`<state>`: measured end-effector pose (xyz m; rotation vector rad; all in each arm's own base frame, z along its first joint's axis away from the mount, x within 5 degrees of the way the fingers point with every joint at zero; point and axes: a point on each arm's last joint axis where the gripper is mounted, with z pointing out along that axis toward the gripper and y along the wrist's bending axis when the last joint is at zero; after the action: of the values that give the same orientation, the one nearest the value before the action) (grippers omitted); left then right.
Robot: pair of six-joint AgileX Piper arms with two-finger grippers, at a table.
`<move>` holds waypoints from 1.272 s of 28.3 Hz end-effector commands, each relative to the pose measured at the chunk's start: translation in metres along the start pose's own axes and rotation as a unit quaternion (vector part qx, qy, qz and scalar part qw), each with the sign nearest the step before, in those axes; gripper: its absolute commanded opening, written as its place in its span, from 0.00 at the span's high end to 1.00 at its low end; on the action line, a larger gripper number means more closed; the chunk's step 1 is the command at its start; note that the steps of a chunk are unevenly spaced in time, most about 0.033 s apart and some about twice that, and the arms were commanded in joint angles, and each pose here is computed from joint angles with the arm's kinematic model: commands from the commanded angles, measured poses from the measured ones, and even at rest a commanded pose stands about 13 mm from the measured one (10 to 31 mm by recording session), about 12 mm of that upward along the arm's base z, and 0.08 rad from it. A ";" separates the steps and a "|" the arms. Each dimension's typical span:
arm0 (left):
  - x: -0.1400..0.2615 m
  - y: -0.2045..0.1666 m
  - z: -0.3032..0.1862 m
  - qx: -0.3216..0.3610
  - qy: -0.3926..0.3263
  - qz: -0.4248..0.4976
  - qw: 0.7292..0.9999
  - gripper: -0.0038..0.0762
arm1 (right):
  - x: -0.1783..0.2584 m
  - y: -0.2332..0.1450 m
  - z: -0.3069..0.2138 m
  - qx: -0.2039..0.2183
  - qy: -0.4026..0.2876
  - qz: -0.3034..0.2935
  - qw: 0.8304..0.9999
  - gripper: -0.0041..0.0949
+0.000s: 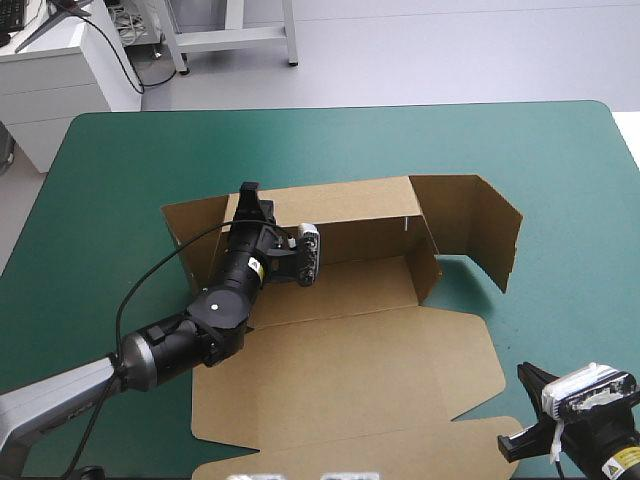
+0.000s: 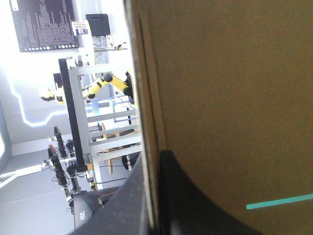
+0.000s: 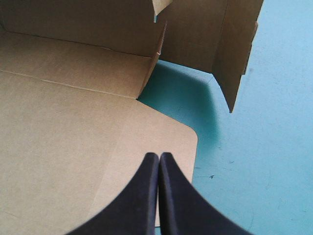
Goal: Fold the box
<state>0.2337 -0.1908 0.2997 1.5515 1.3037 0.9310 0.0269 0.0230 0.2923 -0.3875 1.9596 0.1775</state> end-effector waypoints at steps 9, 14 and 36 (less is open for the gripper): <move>0.003 0.002 -0.013 -0.037 -0.017 -0.006 0.999 0.96 | -0.012 -0.002 -0.002 0.010 -0.037 0.004 0.999 0.98; -0.007 0.001 -0.022 -0.045 -0.023 -0.014 0.999 0.96 | -0.012 -0.003 -0.002 0.013 -0.033 0.015 0.999 0.98; -0.012 -0.002 -0.023 -0.043 -0.029 -0.010 0.999 0.96 | -0.071 -0.023 0.039 0.009 0.063 0.145 0.987 0.29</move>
<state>0.2121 -0.1977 0.2910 1.5268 1.2617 0.9263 0.0742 0.0261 0.3138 -0.1582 2.1849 0.3176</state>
